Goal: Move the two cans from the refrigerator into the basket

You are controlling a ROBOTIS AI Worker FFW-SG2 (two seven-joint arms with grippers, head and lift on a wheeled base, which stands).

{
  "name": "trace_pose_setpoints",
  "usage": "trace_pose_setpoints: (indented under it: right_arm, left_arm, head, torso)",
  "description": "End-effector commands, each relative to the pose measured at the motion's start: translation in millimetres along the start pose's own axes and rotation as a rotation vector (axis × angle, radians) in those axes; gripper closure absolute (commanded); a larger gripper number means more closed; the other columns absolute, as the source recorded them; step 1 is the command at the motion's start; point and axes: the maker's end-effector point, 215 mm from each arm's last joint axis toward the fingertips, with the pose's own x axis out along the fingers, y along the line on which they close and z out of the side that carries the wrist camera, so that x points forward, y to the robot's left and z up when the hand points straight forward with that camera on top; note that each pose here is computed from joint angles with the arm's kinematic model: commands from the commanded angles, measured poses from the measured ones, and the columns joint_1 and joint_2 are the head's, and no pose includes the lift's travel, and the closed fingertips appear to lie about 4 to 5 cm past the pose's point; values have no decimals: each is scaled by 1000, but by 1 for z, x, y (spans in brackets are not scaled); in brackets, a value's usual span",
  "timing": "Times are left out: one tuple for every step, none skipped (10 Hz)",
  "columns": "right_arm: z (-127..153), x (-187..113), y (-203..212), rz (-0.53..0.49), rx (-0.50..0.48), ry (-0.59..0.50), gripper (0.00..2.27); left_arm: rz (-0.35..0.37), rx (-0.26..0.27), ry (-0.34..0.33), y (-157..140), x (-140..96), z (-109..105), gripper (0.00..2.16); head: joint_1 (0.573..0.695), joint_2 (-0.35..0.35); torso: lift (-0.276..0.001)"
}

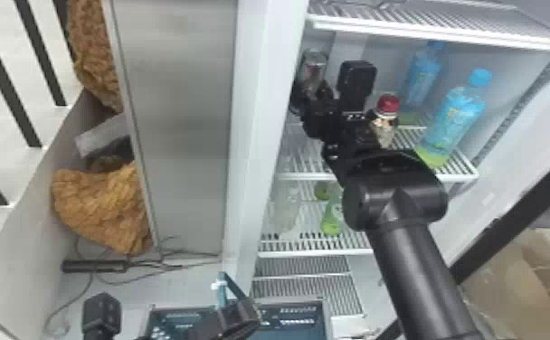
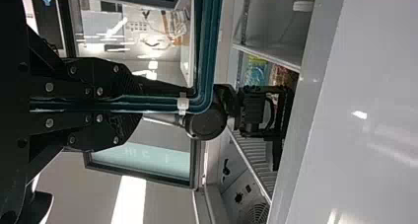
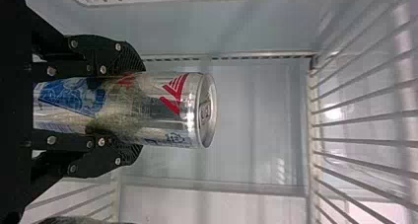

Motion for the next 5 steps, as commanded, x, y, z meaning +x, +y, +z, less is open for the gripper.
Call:
trace_pose_setpoints:
  right_arm:
    - [2,-15,3,4,-1,5,1245]
    - [1,-24,6,9,2,13,1245]
    - [4,-35,9,14,3,11,1245]
    - [3,-47,12,21,5,19,1245]
    - [5,-58,16,29,6,23,1245]
  left_arm:
    - [-1,-1,0,0,0,0,1190]
    - [0,-3,-1,1,0,-1,1190]
    - [-1,-2,-3,0,-1,0,1190]
    - [-4,-3,-3,-1,0,0,1190]
    - [-2,-4,-6,0,-1,0,1190]
  head:
    - [695,-197]
    - [695,-198]
    - [695,-200]
    - [695,-200]
    - [695,-201]
  torso:
    - [-31]
    - [-31]
    - [-31]
    - [-31]
    - [-31]
